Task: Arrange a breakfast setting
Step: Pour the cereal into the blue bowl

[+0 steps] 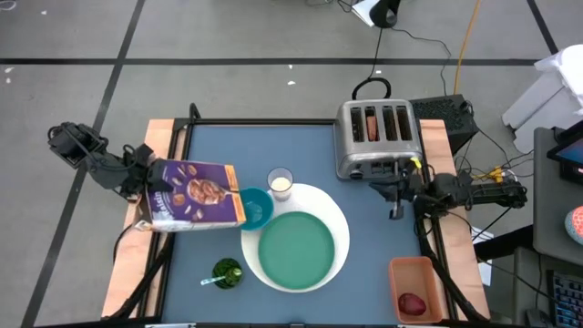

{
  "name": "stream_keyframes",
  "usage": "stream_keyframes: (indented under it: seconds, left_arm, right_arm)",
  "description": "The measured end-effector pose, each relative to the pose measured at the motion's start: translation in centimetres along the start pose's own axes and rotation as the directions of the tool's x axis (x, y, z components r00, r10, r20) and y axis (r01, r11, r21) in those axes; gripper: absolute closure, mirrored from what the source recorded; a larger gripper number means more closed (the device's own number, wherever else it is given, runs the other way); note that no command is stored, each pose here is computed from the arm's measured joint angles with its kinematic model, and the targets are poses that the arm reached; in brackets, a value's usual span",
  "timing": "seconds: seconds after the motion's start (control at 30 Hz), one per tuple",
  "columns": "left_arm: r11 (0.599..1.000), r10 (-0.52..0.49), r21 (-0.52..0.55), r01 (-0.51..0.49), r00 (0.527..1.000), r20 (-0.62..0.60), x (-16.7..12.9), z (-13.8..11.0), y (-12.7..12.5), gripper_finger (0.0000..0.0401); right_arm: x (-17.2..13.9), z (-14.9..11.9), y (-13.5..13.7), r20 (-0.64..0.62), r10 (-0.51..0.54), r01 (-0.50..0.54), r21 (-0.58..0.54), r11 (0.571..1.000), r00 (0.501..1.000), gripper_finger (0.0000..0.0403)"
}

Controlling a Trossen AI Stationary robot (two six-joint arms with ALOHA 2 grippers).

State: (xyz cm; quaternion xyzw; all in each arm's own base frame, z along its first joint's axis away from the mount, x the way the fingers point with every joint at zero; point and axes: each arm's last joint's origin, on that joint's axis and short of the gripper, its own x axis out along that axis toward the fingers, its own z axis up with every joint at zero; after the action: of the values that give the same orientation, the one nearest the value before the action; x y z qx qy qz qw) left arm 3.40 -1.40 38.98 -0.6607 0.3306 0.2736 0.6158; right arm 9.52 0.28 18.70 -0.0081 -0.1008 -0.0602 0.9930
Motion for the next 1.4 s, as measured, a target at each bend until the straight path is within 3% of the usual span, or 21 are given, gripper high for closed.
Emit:
stream_keyframes:
  seconds: [0.13,0.4,0.57,0.83,0.97,1.17,1.4]
  left_arm:
    - [0.999,-0.01,0.046,0.01,1.0,-0.003,0.1,-0.3,-0.5,0.0395]
    - [0.981,-0.028,0.194,0.03,1.0,-0.013,-0.7,-1.7,-3.4,0.0395]
    - [0.954,-0.03,0.297,0.033,0.999,-0.014,-0.8,-2.8,-5.6,0.0395]
    - [0.886,-0.045,0.462,0.05,0.999,-0.023,-0.3,-5.0,-9.2,0.0395]
    - [0.844,-0.06,0.532,0.066,0.998,-0.029,0.0,-6.0,-10.7,0.0395]
    - [0.789,-0.072,0.611,0.067,0.997,-0.017,0.5,-7.0,-12.4,0.0395]
    - [0.73,-0.185,0.67,0.138,0.983,-0.001,0.8,-8.0,-14.4,0.0395]
  right_arm:
    - [0.0,0.8,0.0,0.082,-0.005,-0.002,0.092,0.996,0.997,0.032]
    - [-0.1,1.2,-0.1,0.107,-0.012,-0.015,0.256,0.967,0.994,0.0161]
    - [-0.1,1.2,-0.1,0.11,-0.009,-0.03,0.351,0.936,0.994,0.0101]
    - [0.0,1.8,0.1,0.175,0.038,-0.115,0.458,0.881,0.984,0.0082]
    - [0.3,2.4,0.2,0.232,0.061,-0.164,0.455,0.875,0.971,0.0084]
    - [1.6,1.8,0.5,0.184,0.068,-0.146,0.453,0.88,0.981,0.0084]
    - [2.8,1.6,0.8,0.192,0.068,-0.152,0.47,0.869,0.979,0.0084]
